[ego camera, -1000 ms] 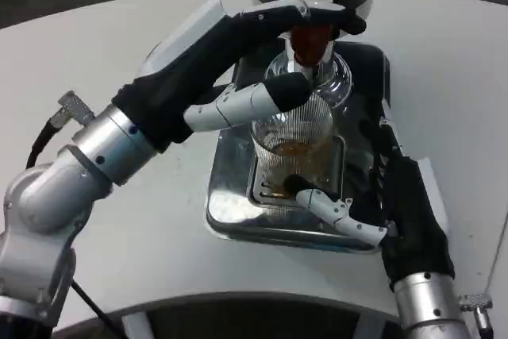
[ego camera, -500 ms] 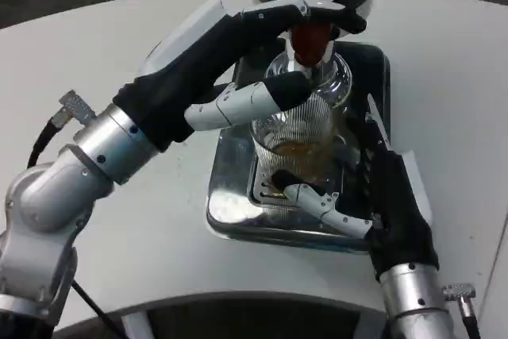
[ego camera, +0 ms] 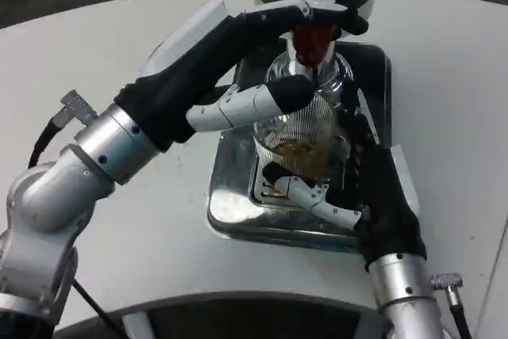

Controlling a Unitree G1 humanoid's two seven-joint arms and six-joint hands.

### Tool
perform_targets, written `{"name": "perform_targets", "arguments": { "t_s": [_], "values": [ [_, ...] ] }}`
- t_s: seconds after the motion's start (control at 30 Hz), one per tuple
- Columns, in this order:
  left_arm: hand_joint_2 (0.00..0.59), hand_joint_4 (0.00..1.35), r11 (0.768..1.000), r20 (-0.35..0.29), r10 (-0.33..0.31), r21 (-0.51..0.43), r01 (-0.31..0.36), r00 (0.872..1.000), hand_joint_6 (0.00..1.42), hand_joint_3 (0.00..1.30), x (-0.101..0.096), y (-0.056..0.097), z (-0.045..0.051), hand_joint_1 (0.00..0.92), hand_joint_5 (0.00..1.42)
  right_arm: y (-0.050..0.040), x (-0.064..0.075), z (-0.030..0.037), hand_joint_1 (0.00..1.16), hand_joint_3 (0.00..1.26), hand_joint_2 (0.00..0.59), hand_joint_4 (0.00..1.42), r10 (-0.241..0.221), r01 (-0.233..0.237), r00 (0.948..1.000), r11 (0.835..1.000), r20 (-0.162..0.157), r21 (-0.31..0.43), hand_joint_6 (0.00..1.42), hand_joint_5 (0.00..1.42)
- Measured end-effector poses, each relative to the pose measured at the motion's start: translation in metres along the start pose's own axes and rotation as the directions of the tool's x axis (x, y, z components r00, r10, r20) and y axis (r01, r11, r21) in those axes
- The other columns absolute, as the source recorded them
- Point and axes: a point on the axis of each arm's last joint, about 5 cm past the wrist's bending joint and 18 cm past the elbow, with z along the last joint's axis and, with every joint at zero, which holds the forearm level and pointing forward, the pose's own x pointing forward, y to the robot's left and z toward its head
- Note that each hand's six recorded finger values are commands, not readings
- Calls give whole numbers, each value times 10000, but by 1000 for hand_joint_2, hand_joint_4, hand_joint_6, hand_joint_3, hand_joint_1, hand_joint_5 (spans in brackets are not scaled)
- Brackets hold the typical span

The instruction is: Grasp the cup under the faucet to collect the drink, then remove the cup.

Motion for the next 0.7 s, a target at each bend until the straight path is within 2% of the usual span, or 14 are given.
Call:
{"name": "perform_targets", "arguments": {
  "t_s": [0.7],
  "values": [
    [45, 261, 9989, 93, -19, 462, 14, 10000, 190, 416, -15, 9, 4, 0, 295, 39, 49, -6, 922, 13, 150, 11, -49, 49, 10000, 9999, -25, 152, 163, 37]
  ]
}}
